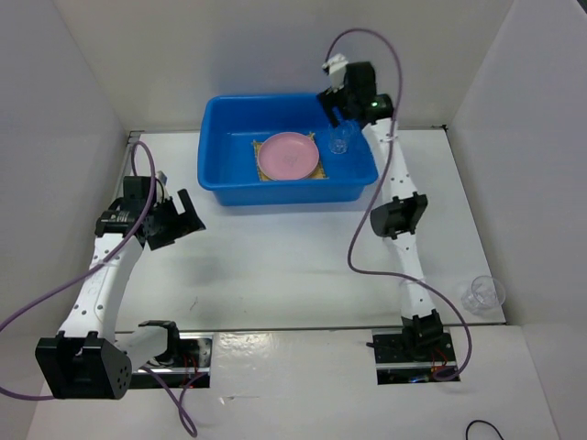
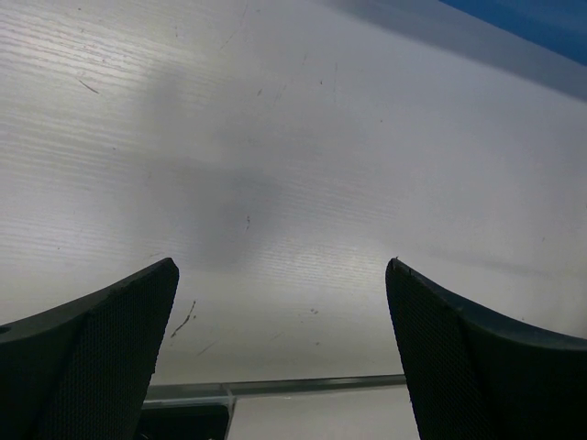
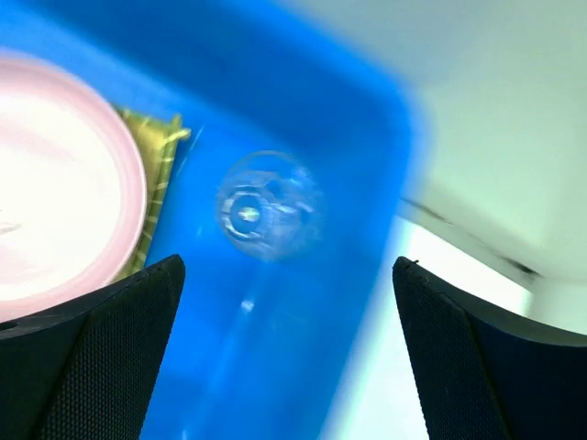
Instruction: Place the mixed dishes into the plastic bin
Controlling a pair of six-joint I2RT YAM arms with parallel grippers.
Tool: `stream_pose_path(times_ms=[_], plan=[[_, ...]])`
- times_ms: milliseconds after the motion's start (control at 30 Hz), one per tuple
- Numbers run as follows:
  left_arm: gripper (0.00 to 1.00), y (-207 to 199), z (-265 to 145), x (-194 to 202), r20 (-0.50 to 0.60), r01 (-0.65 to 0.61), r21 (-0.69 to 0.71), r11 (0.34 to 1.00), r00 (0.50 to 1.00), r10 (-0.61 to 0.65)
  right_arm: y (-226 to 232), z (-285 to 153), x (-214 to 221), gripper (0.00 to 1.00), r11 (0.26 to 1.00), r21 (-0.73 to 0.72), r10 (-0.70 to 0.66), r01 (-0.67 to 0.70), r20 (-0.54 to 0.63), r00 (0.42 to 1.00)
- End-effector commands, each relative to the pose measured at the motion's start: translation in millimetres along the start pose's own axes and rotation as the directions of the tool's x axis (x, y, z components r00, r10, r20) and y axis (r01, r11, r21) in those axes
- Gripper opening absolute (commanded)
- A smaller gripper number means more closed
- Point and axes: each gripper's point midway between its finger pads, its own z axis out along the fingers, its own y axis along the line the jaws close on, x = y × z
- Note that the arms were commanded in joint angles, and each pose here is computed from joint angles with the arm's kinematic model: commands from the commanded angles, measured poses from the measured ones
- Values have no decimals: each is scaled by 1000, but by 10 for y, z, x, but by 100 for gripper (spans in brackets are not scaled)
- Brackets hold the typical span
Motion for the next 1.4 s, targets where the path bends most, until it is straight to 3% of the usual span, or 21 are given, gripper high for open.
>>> stream_pose_path(times_ms=[0, 67, 167, 233, 300, 500, 533, 600, 633, 733, 900, 1367], plan=[[100, -17, -67, -48, 41, -1, 5, 1000, 999, 0, -713, -1363, -723, 98, 986, 27, 155, -163, 195, 968], [100, -16, -114, -72, 65, 8, 3, 1000, 998, -8, -683, -1607, -691, 98, 983, -18, 181, -181, 175, 968], [100, 33, -163, -124, 107, 34, -27, 999, 994, -31, -435, -1896, -456, 98, 974, -90, 214, -210, 40, 976], [100, 48, -198, -147, 129, 45, -35, 998, 991, -40, -641, -2302, -608, 98, 971, 11, 236, -238, 95, 967], [100, 46, -274, -176, 164, 52, -31, 998, 985, -47, -710, -2352, -367, 98, 966, 90, 244, -244, 7, 970], [100, 17, -576, -250, 284, 60, 4, 998, 957, -59, -724, -3080, 878, 98, 935, 268, 289, -231, -202, 936], [100, 6, -628, -255, 302, 57, 14, 998, 951, -59, -601, -3075, 1293, 98, 939, 265, 296, -220, -293, 909], [100, 20, -630, -263, 315, 67, 12, 998, 947, -68, -769, -3480, 1638, 98, 898, 376, 345, -229, -279, 896], [100, -3, -628, -251, 311, 59, 17, 998, 948, -61, -646, -3477, 2060, 98, 899, 386, 359, -209, -373, 856], [100, -59, -538, -201, 271, 37, 17, 999, 962, -40, -561, -3709, 2710, 98, 878, 443, 400, -180, -473, 785], [100, -138, -379, -110, 198, 7, 16, 1000, 980, -10, -146, -3867, 3437, 98, 916, 389, 345, -99, -635, 691], [100, -216, -218, 58, 95, -34, 20, 999, 995, 32, -175, -4101, 3901, 98, 896, 444, 357, 20, -746, 562]])
